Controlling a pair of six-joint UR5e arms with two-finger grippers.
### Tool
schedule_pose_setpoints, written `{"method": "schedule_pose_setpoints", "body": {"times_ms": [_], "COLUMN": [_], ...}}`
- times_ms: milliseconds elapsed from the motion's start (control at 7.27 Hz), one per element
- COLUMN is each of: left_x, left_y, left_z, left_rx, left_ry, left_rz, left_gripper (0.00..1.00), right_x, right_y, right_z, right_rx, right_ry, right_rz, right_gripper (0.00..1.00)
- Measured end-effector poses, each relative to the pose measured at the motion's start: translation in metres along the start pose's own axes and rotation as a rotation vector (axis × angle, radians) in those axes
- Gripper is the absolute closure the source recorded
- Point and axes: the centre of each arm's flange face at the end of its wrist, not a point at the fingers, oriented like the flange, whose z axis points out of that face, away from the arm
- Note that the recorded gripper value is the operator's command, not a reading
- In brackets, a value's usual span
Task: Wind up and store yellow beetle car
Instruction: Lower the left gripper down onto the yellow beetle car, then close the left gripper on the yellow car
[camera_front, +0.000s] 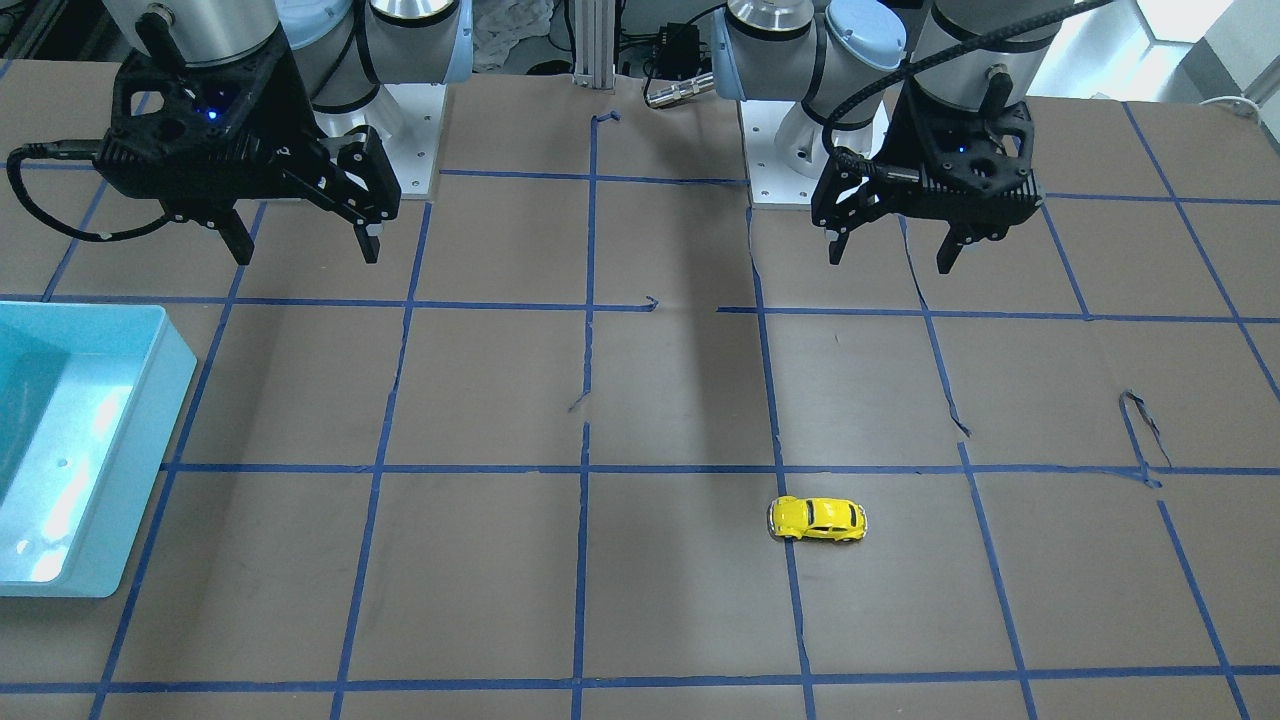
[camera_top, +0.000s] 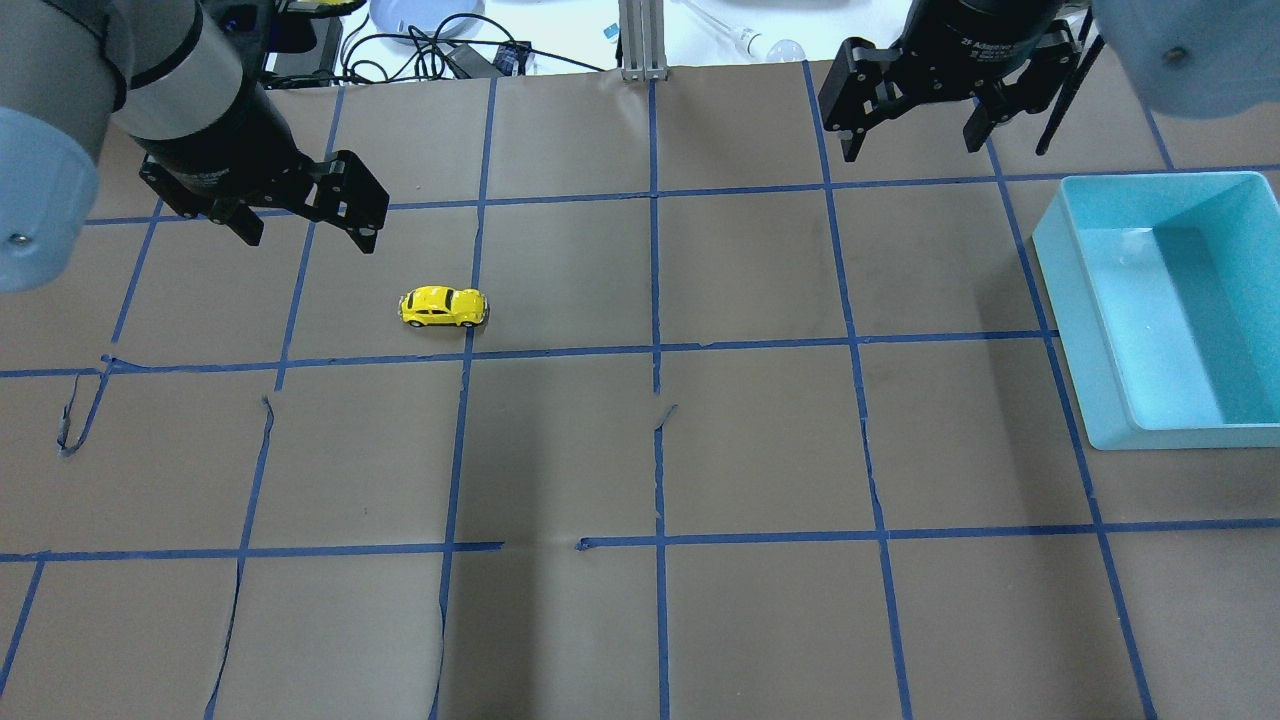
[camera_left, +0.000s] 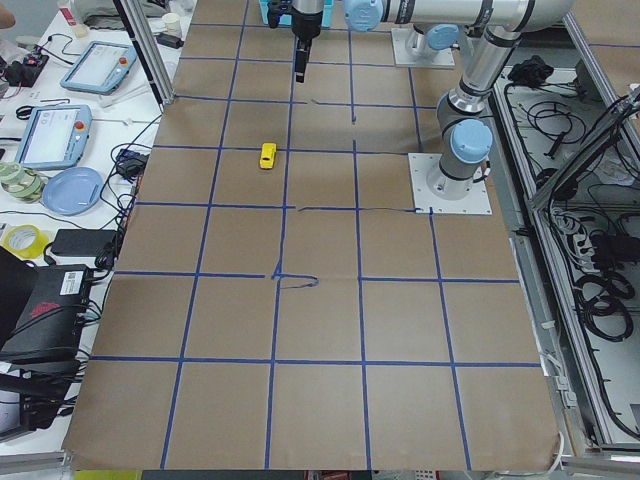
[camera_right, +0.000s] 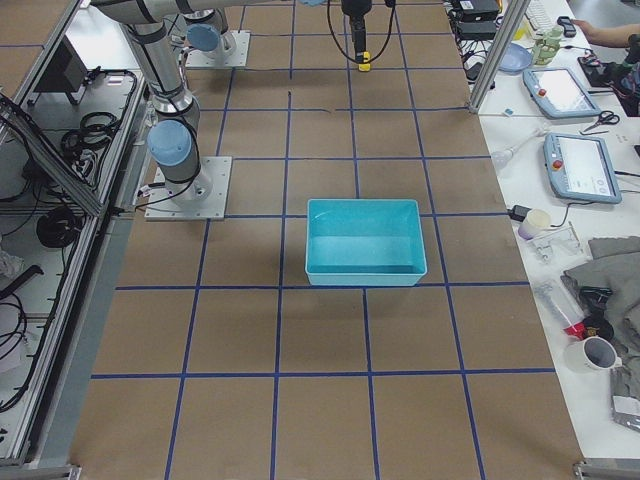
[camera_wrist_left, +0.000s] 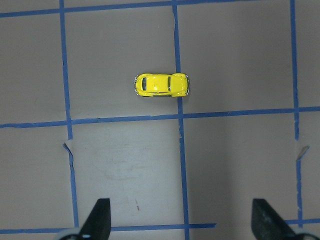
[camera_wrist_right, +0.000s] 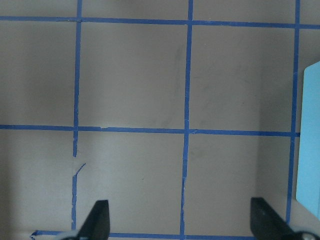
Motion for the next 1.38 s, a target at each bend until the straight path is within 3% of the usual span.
{"method": "schedule_pose_setpoints", "body": {"times_ms": [412, 688, 1100, 1375], "left_x": [-0.002, -0.005, -0.011, -0.014], "left_y": [-0.007, -0.026, -0.073, -0.097], "left_z": [0.049, 0.081, 0.146, 0.192], "left_rx": [-0.028, -0.049, -0.009, 0.005], "left_ry": [0.015, 0.031, 0.021, 0.009], "left_rz": [0.303, 0.607, 1.043, 1.259], "left_gripper": [0.0, 0.0, 0.0, 0.0], "right_x": [0.0, -0.001, -0.001, -0.002], "right_y": [0.0, 0.0, 0.0, 0.0], "right_z": [0.0, 0.0, -0.001, -0.001], "right_rx": [0.0, 0.001, 0.002, 0.002], "right_ry": [-0.001, -0.001, 0.0, -0.001], "right_rz": [0.001, 0.001, -0.001, -0.002], "right_gripper": [0.0, 0.0, 0.0, 0.0]}}
